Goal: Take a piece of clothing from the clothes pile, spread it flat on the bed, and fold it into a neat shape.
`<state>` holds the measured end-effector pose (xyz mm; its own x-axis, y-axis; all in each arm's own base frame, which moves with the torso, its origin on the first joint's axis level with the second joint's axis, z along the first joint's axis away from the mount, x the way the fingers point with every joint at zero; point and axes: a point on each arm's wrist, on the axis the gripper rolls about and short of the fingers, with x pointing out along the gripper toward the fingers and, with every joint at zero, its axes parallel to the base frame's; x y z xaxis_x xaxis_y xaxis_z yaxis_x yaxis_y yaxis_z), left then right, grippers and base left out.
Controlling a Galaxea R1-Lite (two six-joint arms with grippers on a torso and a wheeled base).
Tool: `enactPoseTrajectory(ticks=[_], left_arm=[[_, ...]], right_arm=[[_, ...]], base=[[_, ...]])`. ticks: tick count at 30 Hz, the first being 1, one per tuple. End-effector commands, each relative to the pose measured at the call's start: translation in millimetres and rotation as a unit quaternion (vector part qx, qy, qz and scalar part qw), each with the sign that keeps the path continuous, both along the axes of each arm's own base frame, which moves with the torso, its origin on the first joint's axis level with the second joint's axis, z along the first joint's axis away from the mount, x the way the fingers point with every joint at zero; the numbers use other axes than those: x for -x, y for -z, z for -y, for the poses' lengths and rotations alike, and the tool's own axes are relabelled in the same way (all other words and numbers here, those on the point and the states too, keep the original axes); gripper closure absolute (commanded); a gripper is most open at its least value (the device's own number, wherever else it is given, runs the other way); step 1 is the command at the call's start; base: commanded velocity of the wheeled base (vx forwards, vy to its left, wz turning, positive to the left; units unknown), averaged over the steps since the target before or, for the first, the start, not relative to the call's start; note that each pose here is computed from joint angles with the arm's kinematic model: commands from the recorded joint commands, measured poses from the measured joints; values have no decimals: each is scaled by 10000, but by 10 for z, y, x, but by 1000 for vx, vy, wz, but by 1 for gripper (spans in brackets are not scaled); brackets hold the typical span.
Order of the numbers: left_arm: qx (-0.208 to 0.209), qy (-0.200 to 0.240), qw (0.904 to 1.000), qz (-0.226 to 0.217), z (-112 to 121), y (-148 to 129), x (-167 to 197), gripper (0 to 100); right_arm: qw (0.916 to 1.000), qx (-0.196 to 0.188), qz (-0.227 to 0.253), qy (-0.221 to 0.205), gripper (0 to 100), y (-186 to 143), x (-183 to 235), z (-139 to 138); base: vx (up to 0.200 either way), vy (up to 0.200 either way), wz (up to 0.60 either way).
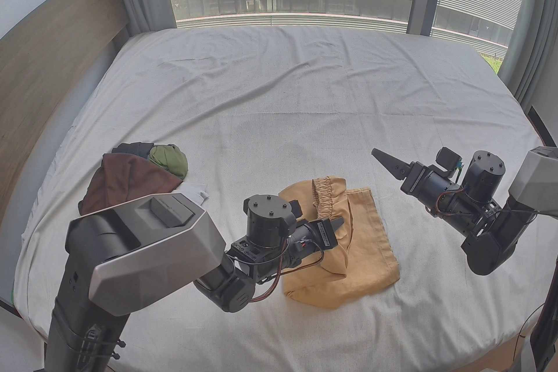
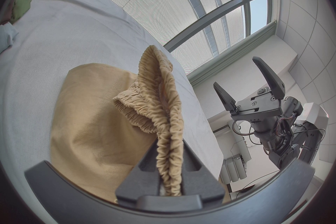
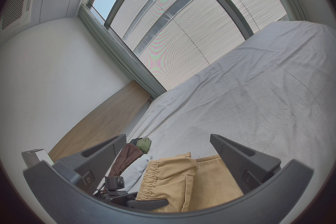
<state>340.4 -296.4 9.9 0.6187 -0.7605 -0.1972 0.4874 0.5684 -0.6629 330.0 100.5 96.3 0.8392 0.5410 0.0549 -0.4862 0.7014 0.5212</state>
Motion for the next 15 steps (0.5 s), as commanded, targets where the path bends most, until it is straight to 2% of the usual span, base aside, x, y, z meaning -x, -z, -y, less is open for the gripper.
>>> enactPoseTrajectory(ticks=[1,6,7,15], left_arm=[[9,4,10000,7,12,5,-7,100],[-6,11,10000,-11,18,26,-3,100],[-6,11,10000,-11,18,26,-3,0],[69,5,9999,97,90,-28,4,0]], right_arm=[[10000,1,-3,0,0,4,-1,1],[10000,3,-11,-8,0,9,-1,-4],[10000,5,-18,-8,0,14,-2,-5],[10000,5,-18,0,0,14,-4,0]], base=[[0,0,0],[0,0,0],[0,0,0],[0,0,0]])
